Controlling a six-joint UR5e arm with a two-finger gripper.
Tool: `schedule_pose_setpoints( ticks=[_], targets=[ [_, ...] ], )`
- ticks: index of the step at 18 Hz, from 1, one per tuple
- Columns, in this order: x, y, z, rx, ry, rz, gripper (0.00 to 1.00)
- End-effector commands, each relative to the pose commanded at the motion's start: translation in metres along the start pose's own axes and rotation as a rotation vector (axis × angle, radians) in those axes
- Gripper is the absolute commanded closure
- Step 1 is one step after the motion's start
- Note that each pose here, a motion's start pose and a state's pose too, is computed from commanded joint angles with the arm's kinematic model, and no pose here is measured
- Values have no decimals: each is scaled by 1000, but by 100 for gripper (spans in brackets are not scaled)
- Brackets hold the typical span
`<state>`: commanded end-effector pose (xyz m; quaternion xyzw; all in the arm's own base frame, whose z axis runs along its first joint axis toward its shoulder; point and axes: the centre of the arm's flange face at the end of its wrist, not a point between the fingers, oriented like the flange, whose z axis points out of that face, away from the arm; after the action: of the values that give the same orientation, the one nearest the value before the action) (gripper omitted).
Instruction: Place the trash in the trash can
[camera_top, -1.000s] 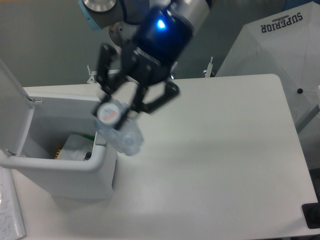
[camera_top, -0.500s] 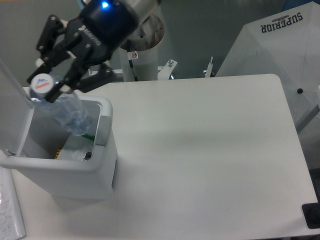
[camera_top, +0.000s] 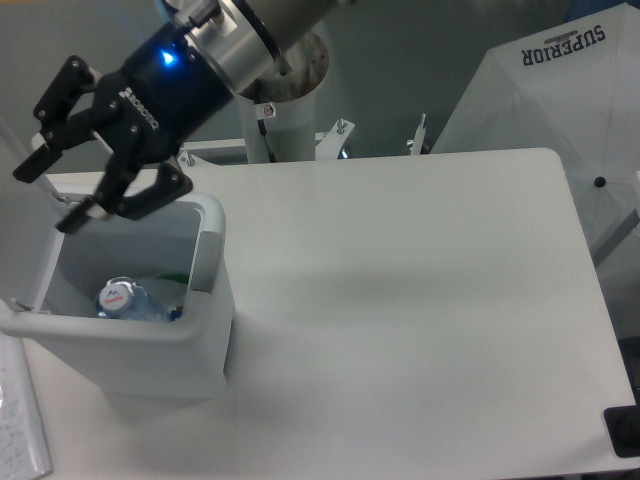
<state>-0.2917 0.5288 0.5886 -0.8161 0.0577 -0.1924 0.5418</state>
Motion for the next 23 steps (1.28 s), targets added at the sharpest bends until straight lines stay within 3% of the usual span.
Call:
schedule_pose_setpoints(
  ticks=[3, 7, 11, 17, 20, 23],
  targets=[
    [-65, 21, -67, 28, -133, -15, 0],
    [-157, 75, -124, 2, -267, -42, 0],
    [-211, 128, -144, -220, -453, -37, 0],
    [-235, 185, -152, -596, -675, -98, 0],
    [-235, 189, -122, -812, -653, -56, 0],
    [-248, 184, -116, -1009, -570, -14, 0]
  ],
)
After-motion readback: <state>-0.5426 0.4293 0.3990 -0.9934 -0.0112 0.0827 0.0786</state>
